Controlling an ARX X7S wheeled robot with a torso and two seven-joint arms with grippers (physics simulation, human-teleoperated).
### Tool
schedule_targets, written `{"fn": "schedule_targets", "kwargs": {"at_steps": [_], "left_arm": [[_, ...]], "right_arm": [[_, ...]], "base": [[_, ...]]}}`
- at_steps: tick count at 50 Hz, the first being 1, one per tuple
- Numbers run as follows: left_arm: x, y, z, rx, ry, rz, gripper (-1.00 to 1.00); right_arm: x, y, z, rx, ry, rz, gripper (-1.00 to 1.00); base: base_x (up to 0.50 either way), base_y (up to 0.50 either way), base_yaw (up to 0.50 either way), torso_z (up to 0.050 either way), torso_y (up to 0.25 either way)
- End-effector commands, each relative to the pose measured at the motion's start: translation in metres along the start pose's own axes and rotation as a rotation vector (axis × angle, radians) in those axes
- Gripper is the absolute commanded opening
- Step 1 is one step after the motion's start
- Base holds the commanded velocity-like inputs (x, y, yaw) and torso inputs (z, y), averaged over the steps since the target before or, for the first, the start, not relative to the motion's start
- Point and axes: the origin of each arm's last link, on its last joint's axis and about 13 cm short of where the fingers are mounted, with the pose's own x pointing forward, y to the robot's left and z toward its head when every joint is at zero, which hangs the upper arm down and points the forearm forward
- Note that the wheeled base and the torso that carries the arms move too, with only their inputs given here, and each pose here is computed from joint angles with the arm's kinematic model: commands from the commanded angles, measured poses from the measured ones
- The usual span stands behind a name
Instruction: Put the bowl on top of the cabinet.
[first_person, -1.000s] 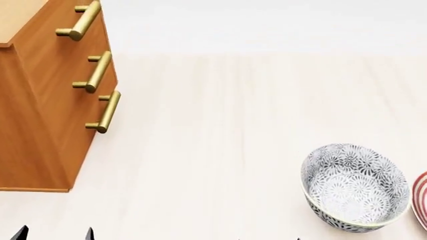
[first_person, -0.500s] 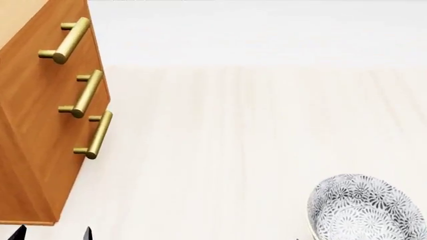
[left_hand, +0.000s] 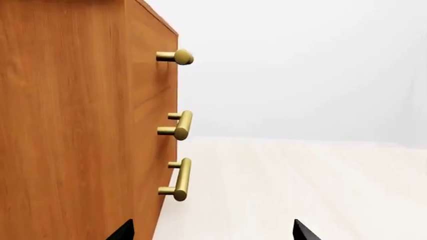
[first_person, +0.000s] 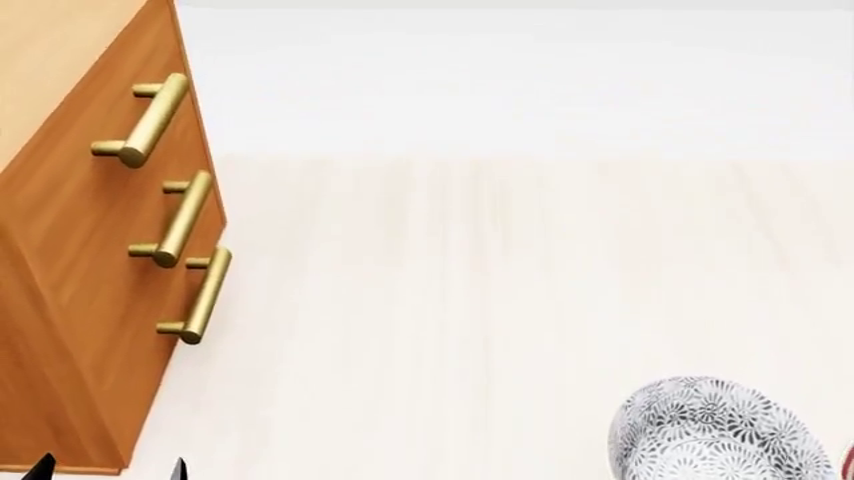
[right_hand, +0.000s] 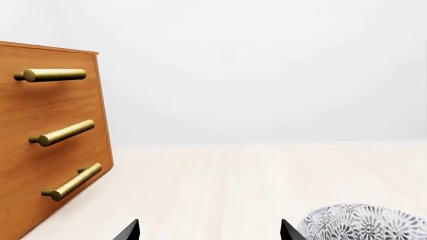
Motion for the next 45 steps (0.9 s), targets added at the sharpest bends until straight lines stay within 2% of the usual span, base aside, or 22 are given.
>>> {"fn": "schedule_targets", "kwargs": {"at_steps": [1, 13, 19, 20, 21, 23, 24, 25, 27, 29, 32, 35, 38, 39, 41, 42, 43, 44, 45], "left_arm": [[-0.001, 0.000, 0.001, 0.001, 0.001, -0.001, 1.00], [0.000, 0.000, 0.001, -0.001, 0.000, 0.001, 1.00], [0.000, 0.000, 0.001, -0.001, 0.002, 0.001, 1.00], [0.000, 0.000, 0.001, -0.001, 0.002, 0.002, 1.00], [-0.002, -0.001, 0.003, -0.016, -0.034, -0.032, 1.00], [-0.002, -0.004, 0.003, 0.018, 0.022, -0.029, 1.00], [-0.003, -0.005, 0.004, 0.021, -0.010, -0.055, 1.00], [-0.001, -0.006, 0.002, 0.036, 0.032, -0.024, 1.00], [0.000, -0.006, 0.001, 0.022, 0.040, -0.035, 1.00], [0.001, -0.006, 0.001, 0.027, 0.054, -0.025, 1.00], [0.002, -0.008, 0.001, 0.042, 0.077, -0.043, 1.00], [0.005, -0.010, -0.004, 0.072, 0.132, -0.050, 1.00], [0.009, -0.010, -0.005, 0.095, 0.165, -0.012, 1.00], [0.010, -0.010, -0.005, 0.089, 0.173, 0.009, 1.00], [0.011, -0.010, -0.005, 0.091, 0.187, 0.020, 1.00], [0.012, -0.010, -0.005, 0.099, 0.202, 0.020, 1.00], [0.015, -0.011, -0.005, 0.160, 0.205, 0.074, 1.00], [0.015, -0.012, -0.005, 0.181, 0.185, 0.114, 1.00], [0.016, -0.013, -0.005, 0.190, 0.158, 0.140, 1.00]], "right_arm": [[-0.001, 0.000, 0.001, 0.001, -0.007, 0.001, 1.00], [-0.001, 0.000, 0.004, 0.022, 0.009, -0.011, 1.00], [-0.001, 0.003, 0.007, -0.015, 0.059, -0.063, 1.00], [-0.002, 0.003, 0.008, -0.011, 0.064, -0.044, 1.00], [-0.002, 0.003, 0.009, -0.011, 0.079, -0.071, 1.00], [-0.001, 0.004, 0.010, -0.033, 0.092, -0.143, 1.00], [-0.001, 0.004, 0.010, -0.036, 0.075, -0.158, 1.00], [-0.002, 0.005, 0.011, -0.019, 0.057, -0.221, 1.00], [-0.006, 0.006, 0.016, -0.057, -0.031, -0.196, 1.00], [-0.007, 0.006, 0.018, -0.062, -0.064, -0.228, 1.00], [-0.007, 0.006, 0.020, -0.052, -0.053, -0.226, 1.00], [-0.011, 0.006, 0.024, -0.065, -0.091, -0.283, 1.00], [-0.014, 0.003, 0.031, -0.014, -0.125, -0.293, 1.00], [-0.012, 0.000, 0.033, 0.029, -0.114, -0.333, 1.00], [-0.010, -0.002, 0.035, 0.059, -0.103, -0.332, 1.00], [-0.009, -0.004, 0.036, 0.122, -0.086, -0.328, 1.00], [-0.007, -0.006, 0.037, 0.144, -0.090, -0.292, 1.00], [-0.007, -0.008, 0.038, 0.149, -0.097, -0.293, 1.00], [-0.006, -0.011, 0.039, 0.205, -0.108, -0.256, 1.00]], "base": [[0.00, 0.00, 0.00, 0.050, 0.000], [0.00, 0.00, 0.00, 0.050, 0.000], [0.00, 0.00, 0.00, 0.050, 0.000], [0.00, 0.00, 0.00, 0.050, 0.000], [0.00, 0.00, 0.00, 0.050, 0.000], [0.00, 0.00, 0.00, 0.026, 0.000], [0.00, 0.00, 0.00, 0.000, 0.000], [0.00, 0.00, 0.00, 0.000, 0.000], [0.00, 0.00, 0.00, 0.000, 0.000], [0.00, 0.00, 0.00, 0.000, 0.000], [0.00, 0.00, 0.00, 0.000, 0.000], [0.00, 0.00, 0.00, 0.000, 0.000], [0.00, 0.00, 0.00, 0.000, 0.000], [0.00, 0.00, 0.00, 0.000, 0.000], [0.00, 0.00, 0.00, 0.000, 0.000], [0.00, 0.00, 0.00, 0.000, 0.000], [0.00, 0.00, 0.00, 0.000, 0.000], [0.00, 0.00, 0.00, 0.000, 0.000], [0.00, 0.00, 0.00, 0.000, 0.000]]}}
